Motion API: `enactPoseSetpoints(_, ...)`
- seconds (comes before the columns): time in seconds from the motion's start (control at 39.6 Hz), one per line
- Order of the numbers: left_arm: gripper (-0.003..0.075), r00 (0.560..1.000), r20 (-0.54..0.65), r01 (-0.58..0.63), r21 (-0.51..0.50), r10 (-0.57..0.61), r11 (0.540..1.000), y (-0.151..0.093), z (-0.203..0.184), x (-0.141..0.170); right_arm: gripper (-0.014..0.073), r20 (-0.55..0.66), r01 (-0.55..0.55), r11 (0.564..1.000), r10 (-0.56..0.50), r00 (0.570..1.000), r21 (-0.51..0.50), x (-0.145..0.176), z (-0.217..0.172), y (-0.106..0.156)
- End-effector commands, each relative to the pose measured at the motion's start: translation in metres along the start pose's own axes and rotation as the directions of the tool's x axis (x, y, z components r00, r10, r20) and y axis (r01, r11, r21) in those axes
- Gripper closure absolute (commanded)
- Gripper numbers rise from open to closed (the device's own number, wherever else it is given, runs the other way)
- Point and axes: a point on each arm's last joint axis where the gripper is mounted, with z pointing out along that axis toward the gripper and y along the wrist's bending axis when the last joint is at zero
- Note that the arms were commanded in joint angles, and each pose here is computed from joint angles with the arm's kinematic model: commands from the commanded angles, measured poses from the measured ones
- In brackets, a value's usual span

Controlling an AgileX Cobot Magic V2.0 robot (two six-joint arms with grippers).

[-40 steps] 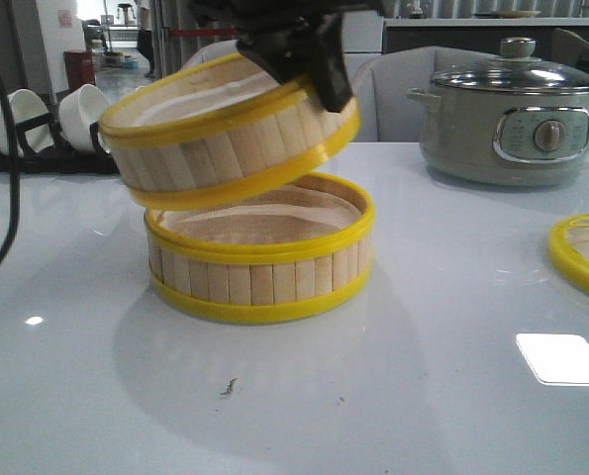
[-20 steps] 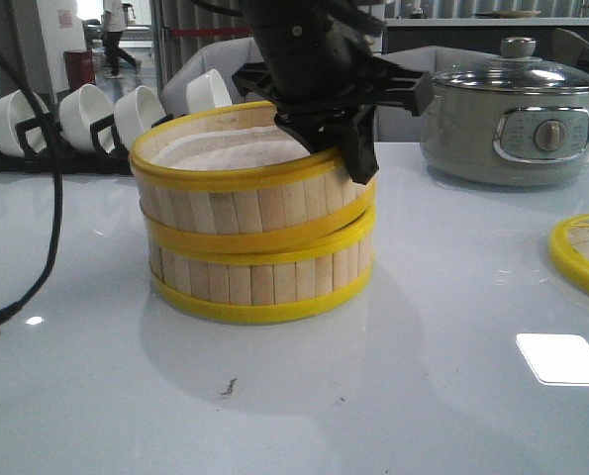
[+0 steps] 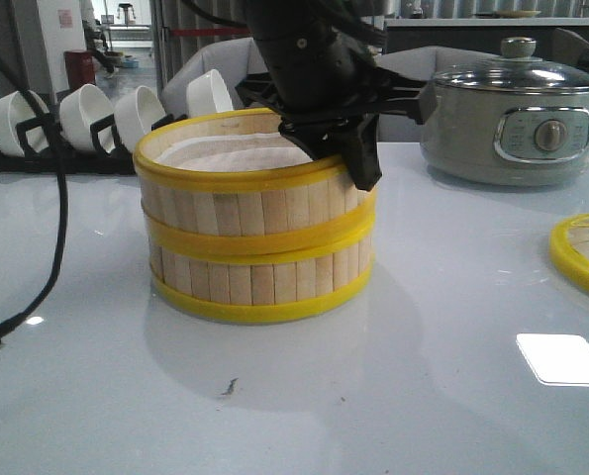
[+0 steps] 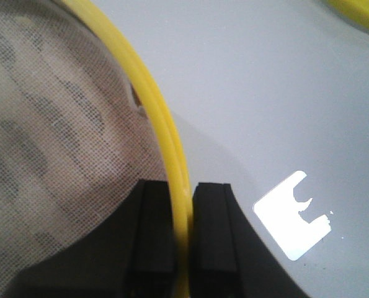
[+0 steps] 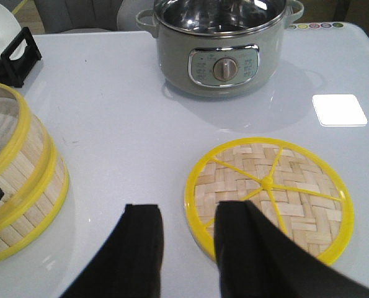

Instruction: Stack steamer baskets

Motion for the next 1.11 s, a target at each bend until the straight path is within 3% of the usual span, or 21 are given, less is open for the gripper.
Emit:
enactPoseSetpoints(0.0,0.0628,0.986,0.166,0.003,0.029,-0.008,1.000,-0.008,-0.035,-0.022,0.0255,0.109,-0.001,1.000,0.001,0.994,-0.007,-0.018,-0.005,0.002)
enactPoseSetpoints(0.13,0.0566,0.988,0.153,0.002,0.028,-0.007,1.000,-0.008,-0.035,-0.021,0.0255,0.109,-0.001,1.000,0.001,0.994,-0.007,-0.018,-0.005,0.002)
enactPoseSetpoints(0.38,0.0342,0.990,0.142,0.002,0.029,-0.006,1.000,-0.008,-0.036,-0.020,0.0255,0.109,-0.001,1.000,0.001,0.994,-0.007,-0.018,-0.005,0.002)
enactPoseSetpoints(0.63,0.0323,0.980,0.200,-0.004,0.028,-0.002,1.000,-0.008,-0.058,-0.032,0.0255,0.109,-0.001,1.000,0.001,0.994,-0.007,-0.018,-0.005,0.002)
enactPoseSetpoints(0.76,0.0384,0.963,0.269,0.013,0.026,-0.019,1.000,-0.007,-0.086,-0.044,0.0255,0.109,-0.001,1.000,0.001,0.994,-0.007,-0.018,-0.005,0.002)
enactPoseSetpoints(0.81,0.0456,0.953,0.302,0.017,0.023,-0.023,1.000,-0.004,-0.098,-0.049,0.0255,0.109,-0.001,1.000,0.001,0.994,-0.007,-0.018,-0.005,0.002)
enactPoseSetpoints(0.88,0.0640,0.931,0.364,0.032,0.012,-0.034,0.999,0.005,-0.122,-0.056,0.0255,0.109,-0.001,1.000,0.001,0.994,-0.007,-0.018,-0.005,0.002)
enactPoseSetpoints(0.96,0.0611,0.906,0.421,0.055,-0.005,-0.048,0.998,0.018,-0.148,-0.060,0.0255,0.109,-0.001,1.000,0.001,0.994,-0.007,-0.018,-0.005,0.002)
enactPoseSetpoints(1.09,0.0633,0.856,0.513,0.105,-0.040,-0.070,0.994,0.041,-0.198,-0.057,0.0255,0.109,-0.001,1.000,0.001,0.994,-0.007,-0.018,-0.005,0.002)
